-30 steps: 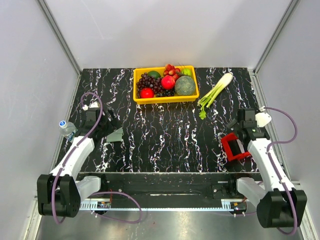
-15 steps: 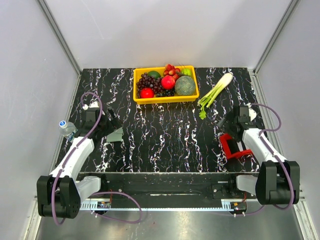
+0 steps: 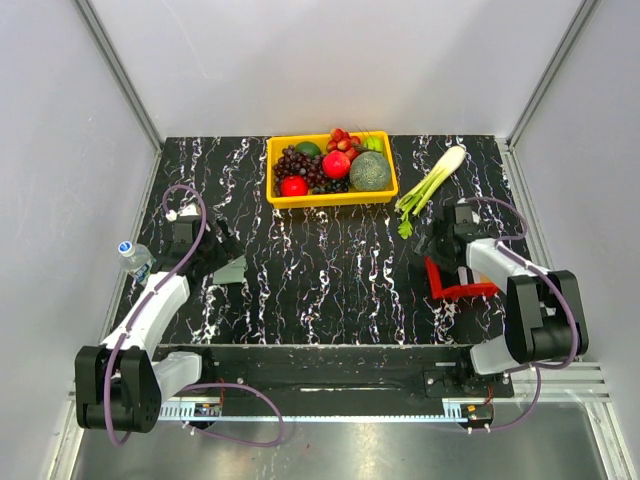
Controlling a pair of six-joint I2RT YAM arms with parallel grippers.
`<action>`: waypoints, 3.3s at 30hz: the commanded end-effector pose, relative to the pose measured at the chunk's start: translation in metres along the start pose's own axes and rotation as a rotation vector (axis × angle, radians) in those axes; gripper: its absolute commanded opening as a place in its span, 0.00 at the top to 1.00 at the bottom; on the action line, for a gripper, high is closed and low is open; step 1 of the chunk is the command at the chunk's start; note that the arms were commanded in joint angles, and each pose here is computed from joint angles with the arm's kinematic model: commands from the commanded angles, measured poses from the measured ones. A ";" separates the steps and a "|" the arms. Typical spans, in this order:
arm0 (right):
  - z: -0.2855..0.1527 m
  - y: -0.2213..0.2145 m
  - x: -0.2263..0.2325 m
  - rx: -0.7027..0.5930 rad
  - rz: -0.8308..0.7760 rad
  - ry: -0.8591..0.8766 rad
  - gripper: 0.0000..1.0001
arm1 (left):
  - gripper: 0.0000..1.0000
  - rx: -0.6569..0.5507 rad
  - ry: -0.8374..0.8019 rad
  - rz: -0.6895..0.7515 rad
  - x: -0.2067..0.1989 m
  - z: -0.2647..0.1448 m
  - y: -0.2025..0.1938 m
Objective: Put the credit cards into the card holder
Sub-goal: Move the storage box to the center of the board, then move the card holder to the center of the board.
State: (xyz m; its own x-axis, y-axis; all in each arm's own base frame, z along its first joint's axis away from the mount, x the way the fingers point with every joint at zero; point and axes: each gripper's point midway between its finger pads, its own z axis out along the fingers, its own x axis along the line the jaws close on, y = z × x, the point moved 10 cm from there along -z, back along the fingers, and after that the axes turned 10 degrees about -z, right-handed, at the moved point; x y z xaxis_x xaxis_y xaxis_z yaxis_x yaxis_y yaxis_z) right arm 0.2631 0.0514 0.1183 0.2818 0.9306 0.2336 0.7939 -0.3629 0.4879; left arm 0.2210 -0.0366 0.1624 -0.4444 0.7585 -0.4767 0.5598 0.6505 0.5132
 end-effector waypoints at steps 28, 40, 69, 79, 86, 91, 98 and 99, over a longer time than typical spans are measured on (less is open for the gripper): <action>-0.055 0.013 0.102 -0.166 -0.573 0.393 0.29 | 0.01 -0.074 0.199 -0.025 0.015 0.014 0.005; -0.079 -0.013 0.139 -0.132 -0.529 0.656 0.30 | 0.11 0.119 0.225 -0.018 0.015 0.056 -0.007; -0.006 -0.048 0.194 0.110 -0.545 0.747 0.31 | 0.06 -0.076 0.034 -0.026 -0.012 0.016 -0.043; 0.000 -0.052 0.210 0.146 -0.555 0.768 0.31 | 0.05 -0.108 0.083 -0.042 0.002 0.040 0.000; -0.003 -0.056 0.200 0.142 -0.563 0.740 0.30 | 0.23 -0.028 0.040 -0.024 -0.001 0.063 -0.005; -0.002 -0.059 0.195 0.142 -0.567 0.723 0.30 | 0.45 -0.001 0.004 0.022 -0.003 0.071 -0.006; -0.002 -0.061 0.191 0.146 -0.575 0.701 0.30 | 0.91 0.047 -0.055 0.095 -0.005 0.078 -0.009; -0.002 -0.061 0.190 0.140 -0.578 0.697 0.30 | 0.97 0.058 -0.077 0.109 -0.006 0.079 -0.009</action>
State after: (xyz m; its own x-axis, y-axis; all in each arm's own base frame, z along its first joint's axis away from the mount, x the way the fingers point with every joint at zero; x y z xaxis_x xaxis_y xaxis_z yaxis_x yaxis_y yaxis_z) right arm 0.2688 0.2507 0.1167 -0.4989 0.7165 0.4876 0.8201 0.2083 0.5330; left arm 0.2637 -0.0455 0.0997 -0.4417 0.7879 -0.4291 0.6045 0.6148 0.5066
